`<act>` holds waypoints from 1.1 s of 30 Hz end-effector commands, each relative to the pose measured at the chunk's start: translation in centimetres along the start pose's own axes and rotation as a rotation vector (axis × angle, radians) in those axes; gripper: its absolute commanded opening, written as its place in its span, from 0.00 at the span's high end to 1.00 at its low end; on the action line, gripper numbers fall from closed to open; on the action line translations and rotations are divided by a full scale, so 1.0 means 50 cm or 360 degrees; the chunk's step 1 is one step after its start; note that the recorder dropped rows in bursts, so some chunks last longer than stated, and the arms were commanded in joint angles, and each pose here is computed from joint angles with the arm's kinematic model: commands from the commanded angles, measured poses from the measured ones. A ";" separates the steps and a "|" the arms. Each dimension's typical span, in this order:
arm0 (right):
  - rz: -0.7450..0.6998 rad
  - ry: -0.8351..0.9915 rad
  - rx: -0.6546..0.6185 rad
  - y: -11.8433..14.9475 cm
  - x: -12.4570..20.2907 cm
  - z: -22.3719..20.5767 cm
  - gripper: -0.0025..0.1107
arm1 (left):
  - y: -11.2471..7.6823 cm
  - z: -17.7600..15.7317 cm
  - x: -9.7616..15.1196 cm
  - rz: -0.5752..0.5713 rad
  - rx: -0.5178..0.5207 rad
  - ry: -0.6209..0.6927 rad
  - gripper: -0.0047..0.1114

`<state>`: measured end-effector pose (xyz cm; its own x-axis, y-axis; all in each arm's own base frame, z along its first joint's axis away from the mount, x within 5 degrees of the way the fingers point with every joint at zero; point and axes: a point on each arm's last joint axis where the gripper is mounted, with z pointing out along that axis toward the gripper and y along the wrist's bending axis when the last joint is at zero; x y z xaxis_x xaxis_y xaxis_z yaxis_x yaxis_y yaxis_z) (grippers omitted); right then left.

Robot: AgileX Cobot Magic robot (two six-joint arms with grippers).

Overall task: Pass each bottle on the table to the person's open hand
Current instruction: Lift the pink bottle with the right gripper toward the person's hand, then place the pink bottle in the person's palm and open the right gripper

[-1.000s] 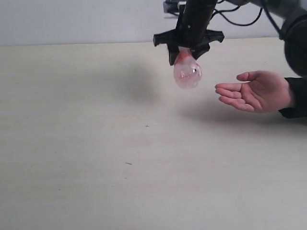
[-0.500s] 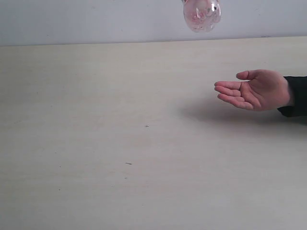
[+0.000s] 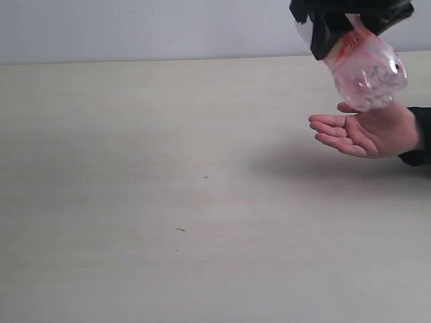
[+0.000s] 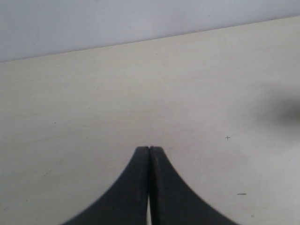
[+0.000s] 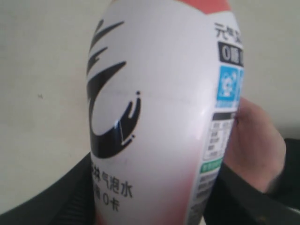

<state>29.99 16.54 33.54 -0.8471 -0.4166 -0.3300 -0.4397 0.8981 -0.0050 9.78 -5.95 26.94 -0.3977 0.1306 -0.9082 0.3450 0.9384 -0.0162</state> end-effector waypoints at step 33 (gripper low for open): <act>0.0227 0.0138 0.0165 -0.089 0.102 0.219 0.98 | 0.000 -0.001 0.002 0.0013 0.0007 -0.0009 0.96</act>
<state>30.35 12.03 22.36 -0.9265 -0.2868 -0.2436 -0.2828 0.9578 -0.0518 9.78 -5.95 26.94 -0.3977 0.1306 -0.9082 0.3450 0.9384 -0.0162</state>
